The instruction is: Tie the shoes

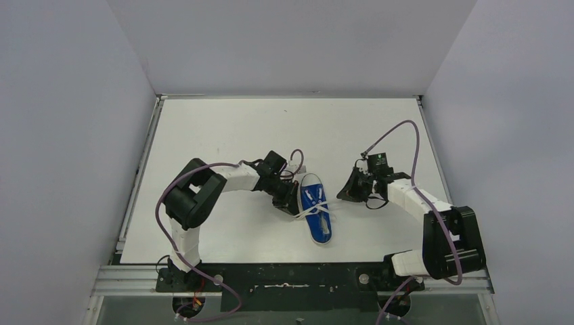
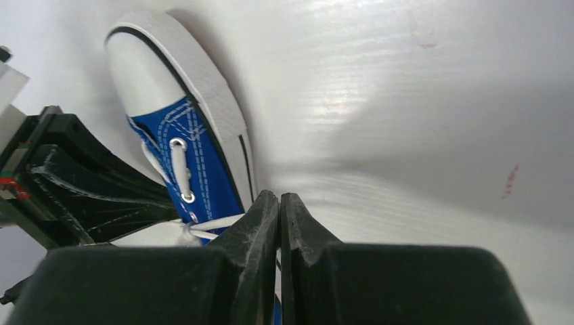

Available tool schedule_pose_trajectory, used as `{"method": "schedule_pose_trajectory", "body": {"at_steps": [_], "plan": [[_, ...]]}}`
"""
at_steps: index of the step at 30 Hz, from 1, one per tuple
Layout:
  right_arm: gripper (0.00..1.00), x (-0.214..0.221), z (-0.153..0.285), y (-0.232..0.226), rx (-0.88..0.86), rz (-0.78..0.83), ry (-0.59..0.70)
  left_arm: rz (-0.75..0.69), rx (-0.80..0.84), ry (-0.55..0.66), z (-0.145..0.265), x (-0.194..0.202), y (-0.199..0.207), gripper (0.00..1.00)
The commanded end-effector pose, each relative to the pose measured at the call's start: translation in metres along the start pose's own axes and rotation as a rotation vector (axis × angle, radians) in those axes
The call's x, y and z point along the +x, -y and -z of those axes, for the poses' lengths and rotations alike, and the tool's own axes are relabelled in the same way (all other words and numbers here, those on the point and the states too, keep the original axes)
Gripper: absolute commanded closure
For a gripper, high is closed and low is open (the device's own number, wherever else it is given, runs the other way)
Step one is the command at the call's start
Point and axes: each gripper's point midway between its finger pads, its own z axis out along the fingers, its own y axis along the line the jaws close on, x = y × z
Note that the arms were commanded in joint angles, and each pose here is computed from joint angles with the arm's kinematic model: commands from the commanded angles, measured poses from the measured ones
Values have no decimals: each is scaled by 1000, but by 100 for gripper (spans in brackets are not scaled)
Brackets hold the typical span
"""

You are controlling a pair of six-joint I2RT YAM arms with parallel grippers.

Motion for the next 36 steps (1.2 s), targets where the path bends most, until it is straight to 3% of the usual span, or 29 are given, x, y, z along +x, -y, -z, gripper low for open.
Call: {"method": "schedule_pose_trajectory", "body": {"at_steps": [1, 10, 16, 17, 18, 20, 22, 25, 27, 31, 36], "plan": [[100, -18, -3, 29, 77, 0, 95, -31, -81, -45, 1, 22, -18, 100], [100, -10, -17, 66, 131, -27, 59, -26, -148, -53, -4, 41, -43, 100], [100, -25, 15, 21, 52, 71, 54, -75, -198, 31, 23, 12, -21, 100], [87, -27, 25, 14, 55, 93, 59, -82, -219, 51, 31, 6, -16, 92], [67, -28, 37, 9, 73, 114, 59, -93, -240, 80, 42, 0, -10, 74], [46, -29, 63, 3, 100, 155, 66, -103, -291, 141, 65, -9, -1, 57], [33, -32, 92, -3, 134, 201, 86, -103, -317, 192, 88, -12, 10, 50], [5, -40, 145, -11, 203, 292, 160, -114, -356, 263, 128, -10, 29, 46], [0, -46, 186, -21, 232, 349, 228, -141, -379, 341, 164, -9, 50, 44], [0, -49, 272, -47, 249, 424, 405, -247, -349, 638, 266, -11, 132, 15], [0, -38, 346, -74, 205, 471, 566, -339, -318, 905, 361, 11, 201, 11]]}}
